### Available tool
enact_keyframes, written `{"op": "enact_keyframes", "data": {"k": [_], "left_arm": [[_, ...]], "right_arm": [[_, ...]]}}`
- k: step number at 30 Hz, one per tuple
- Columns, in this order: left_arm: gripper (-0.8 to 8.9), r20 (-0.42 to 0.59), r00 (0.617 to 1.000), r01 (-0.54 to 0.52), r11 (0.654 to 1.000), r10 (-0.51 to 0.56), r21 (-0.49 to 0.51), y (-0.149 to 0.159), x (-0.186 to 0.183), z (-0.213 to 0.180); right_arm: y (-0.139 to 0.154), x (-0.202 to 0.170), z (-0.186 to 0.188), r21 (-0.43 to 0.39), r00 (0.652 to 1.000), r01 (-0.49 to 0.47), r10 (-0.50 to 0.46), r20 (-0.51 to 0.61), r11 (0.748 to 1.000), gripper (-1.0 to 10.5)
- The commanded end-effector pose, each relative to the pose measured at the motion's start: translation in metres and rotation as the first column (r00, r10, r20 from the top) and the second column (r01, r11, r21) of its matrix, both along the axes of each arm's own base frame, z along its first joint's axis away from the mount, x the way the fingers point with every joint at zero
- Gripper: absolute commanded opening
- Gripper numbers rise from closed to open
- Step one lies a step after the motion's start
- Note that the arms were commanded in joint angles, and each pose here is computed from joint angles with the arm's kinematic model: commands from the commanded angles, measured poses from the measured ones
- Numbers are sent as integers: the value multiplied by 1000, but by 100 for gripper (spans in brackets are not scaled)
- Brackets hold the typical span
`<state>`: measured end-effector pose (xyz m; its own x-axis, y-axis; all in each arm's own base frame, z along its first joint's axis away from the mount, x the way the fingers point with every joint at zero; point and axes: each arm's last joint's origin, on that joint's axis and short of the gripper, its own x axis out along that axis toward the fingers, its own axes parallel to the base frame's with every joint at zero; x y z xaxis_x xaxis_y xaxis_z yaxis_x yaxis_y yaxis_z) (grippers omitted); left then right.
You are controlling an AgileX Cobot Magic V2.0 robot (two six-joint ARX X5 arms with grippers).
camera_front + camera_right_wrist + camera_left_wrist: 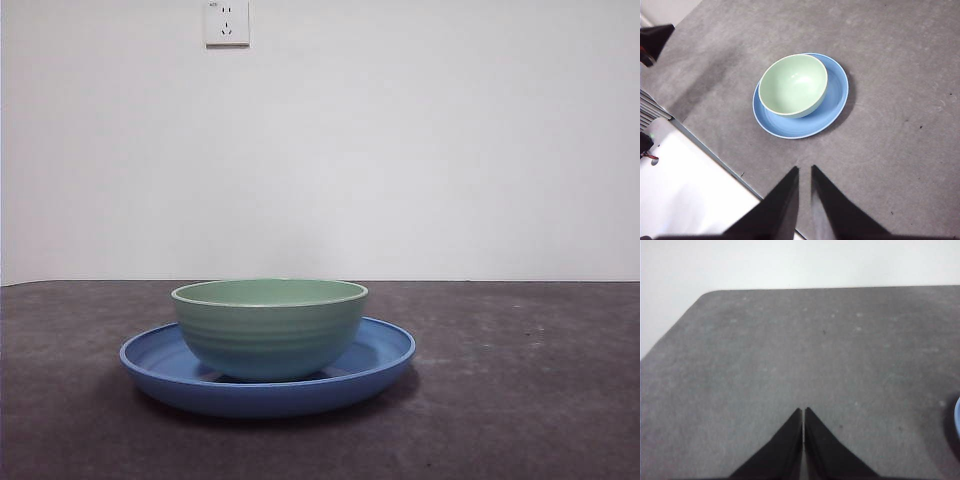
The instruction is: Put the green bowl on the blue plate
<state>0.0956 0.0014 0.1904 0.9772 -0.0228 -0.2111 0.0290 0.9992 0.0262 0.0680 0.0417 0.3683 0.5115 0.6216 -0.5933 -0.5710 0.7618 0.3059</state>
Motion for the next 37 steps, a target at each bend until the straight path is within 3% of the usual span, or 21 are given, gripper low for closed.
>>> {"op": "enact_keyframes", "data": {"k": [1, 10, 14, 37], "left_arm": [[6, 19, 1000, -11, 1000, 11, -2, 0, -1, -7], [6, 38, 996, -86, 996, 86, 12, 3, -4, -28], [6, 6, 996, -85, 996, 85, 17, 3, -2, -40], [6, 35, 996, -83, 996, 81, 37, 3, 0, -41]], "right_arm": [[1, 0, 3, 3, 1000, -11, 11, 14, 1000, 37], [1, 0, 3, 3, 1000, -11, 11, 14, 1000, 37], [1, 0, 3, 3, 1000, -11, 11, 14, 1000, 37], [1, 0, 3, 3, 1000, -11, 11, 14, 1000, 37]]}}
